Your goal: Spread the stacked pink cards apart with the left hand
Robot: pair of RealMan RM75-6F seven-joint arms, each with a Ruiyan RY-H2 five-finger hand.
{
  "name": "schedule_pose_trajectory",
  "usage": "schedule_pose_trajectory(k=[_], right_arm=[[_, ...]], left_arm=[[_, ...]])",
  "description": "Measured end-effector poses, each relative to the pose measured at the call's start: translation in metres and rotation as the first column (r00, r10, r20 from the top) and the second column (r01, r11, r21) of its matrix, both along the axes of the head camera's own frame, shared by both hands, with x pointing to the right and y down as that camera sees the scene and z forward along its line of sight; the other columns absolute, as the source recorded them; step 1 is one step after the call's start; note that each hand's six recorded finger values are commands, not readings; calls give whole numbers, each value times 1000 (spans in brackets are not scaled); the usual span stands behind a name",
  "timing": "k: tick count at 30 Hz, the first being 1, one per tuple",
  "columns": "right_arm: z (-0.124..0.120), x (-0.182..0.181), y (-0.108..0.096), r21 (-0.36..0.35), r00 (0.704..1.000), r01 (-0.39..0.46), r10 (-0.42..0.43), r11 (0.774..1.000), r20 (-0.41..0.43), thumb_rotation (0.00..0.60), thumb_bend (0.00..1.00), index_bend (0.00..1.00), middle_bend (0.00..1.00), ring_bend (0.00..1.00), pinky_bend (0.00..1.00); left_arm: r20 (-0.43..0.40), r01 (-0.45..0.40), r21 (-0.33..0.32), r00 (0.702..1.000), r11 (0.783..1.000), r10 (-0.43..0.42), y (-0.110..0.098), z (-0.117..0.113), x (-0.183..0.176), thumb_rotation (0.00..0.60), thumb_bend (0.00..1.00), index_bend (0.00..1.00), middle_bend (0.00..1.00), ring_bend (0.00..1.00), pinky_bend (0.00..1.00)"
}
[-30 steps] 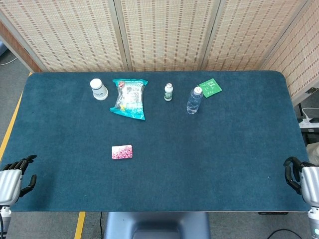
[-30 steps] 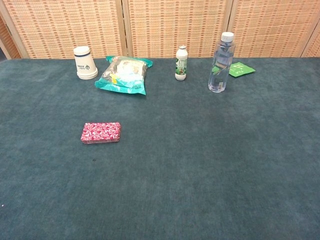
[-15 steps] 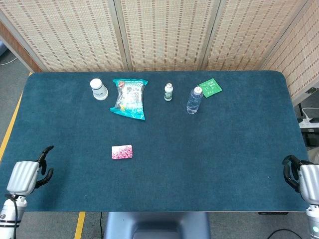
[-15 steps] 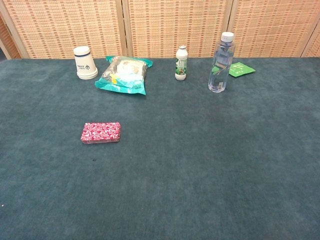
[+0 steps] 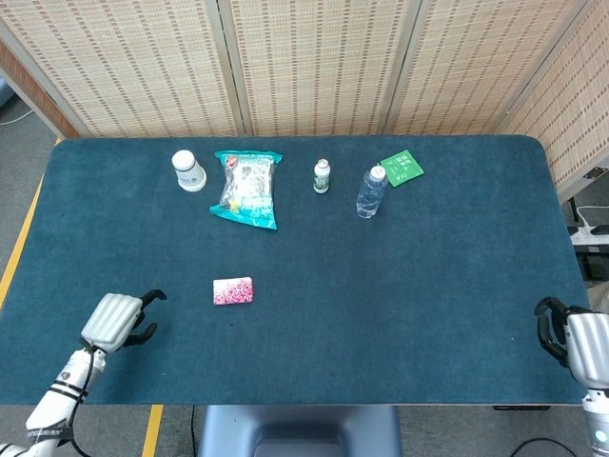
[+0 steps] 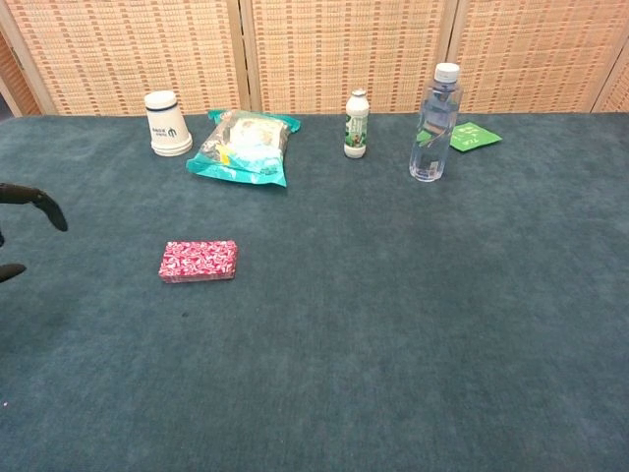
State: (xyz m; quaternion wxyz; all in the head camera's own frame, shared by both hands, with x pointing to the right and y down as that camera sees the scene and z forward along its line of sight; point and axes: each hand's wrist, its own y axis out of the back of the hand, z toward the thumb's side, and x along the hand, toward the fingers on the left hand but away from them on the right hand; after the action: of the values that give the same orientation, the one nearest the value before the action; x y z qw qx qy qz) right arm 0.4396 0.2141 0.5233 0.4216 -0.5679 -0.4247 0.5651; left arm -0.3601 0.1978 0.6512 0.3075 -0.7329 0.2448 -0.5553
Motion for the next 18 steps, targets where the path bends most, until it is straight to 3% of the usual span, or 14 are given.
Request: schedule_pose_trajectory(k=[10, 15, 18], right_arm=[[1, 0, -1, -7, 1000, 2, -2, 1000, 2, 600, 539, 995, 869, 773, 954], [1, 0, -1, -10, 1000, 4, -4, 1000, 4, 600, 539, 995, 869, 773, 954], [1, 1, -1, -14, 1000, 4, -4, 1000, 4, 600, 539, 995, 869, 773, 954]], left_arm=[[49, 30, -66, 998, 997, -27, -29, 25, 28, 600, 383, 212, 1000, 1000, 1000], [111, 146, -101, 985, 984, -135, -33, 39, 29, 600, 382, 225, 1000, 1000, 1000], [160, 236, -122, 963, 964, -216, -34, 47, 30, 600, 386, 223, 1000, 1000, 1000]])
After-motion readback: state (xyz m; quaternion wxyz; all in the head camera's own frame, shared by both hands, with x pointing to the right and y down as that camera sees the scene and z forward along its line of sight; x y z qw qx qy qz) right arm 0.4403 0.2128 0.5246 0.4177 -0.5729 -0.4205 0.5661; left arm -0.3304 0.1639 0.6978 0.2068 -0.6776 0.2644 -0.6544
